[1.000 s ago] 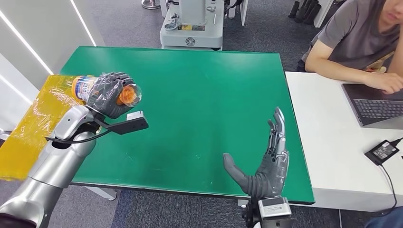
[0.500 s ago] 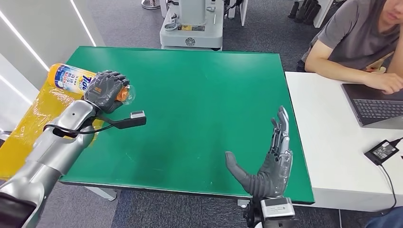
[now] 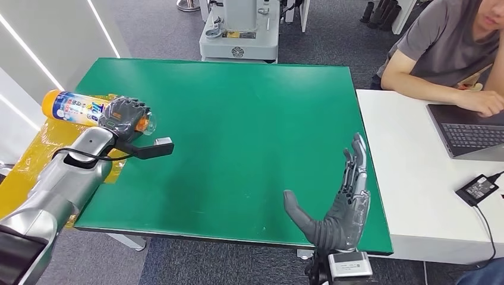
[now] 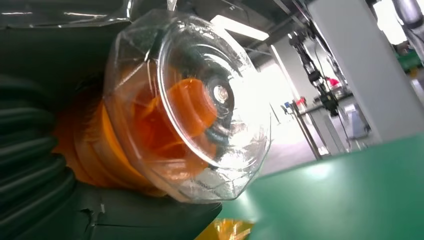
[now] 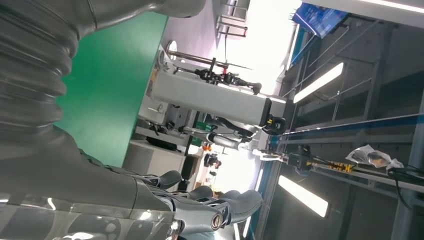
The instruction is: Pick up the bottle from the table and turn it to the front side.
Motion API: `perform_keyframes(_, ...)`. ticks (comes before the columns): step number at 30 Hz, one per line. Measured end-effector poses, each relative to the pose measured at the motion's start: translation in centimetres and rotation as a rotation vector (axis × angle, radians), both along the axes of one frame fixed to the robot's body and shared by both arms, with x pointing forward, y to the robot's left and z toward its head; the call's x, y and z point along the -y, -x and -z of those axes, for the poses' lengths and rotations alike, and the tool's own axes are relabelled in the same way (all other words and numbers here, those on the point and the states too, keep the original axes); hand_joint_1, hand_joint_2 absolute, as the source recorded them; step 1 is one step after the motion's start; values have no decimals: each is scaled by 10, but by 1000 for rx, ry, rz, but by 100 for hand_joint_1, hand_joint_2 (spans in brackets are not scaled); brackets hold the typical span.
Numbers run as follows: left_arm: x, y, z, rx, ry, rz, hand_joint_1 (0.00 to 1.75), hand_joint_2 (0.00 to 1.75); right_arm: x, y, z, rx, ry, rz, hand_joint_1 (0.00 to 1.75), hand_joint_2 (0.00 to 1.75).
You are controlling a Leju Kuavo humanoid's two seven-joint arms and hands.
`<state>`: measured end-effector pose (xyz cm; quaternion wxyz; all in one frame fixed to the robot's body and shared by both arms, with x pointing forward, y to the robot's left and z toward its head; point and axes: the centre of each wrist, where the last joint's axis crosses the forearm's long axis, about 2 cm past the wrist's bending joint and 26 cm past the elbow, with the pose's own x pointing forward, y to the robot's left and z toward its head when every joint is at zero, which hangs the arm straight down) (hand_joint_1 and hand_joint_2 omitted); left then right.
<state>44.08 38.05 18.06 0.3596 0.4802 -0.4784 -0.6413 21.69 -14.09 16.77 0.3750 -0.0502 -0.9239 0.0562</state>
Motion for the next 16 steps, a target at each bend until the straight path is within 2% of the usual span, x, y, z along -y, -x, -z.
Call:
perform_keyframes(9,-21,15,30,-172,-31,-88,175,175,-4,1,-5,2,-4,-16,0,175)
perform_keyframes(16,-46,24,38,-238,-81,-198,175,175,-4,2,-4,-4,-7,-12,0,175)
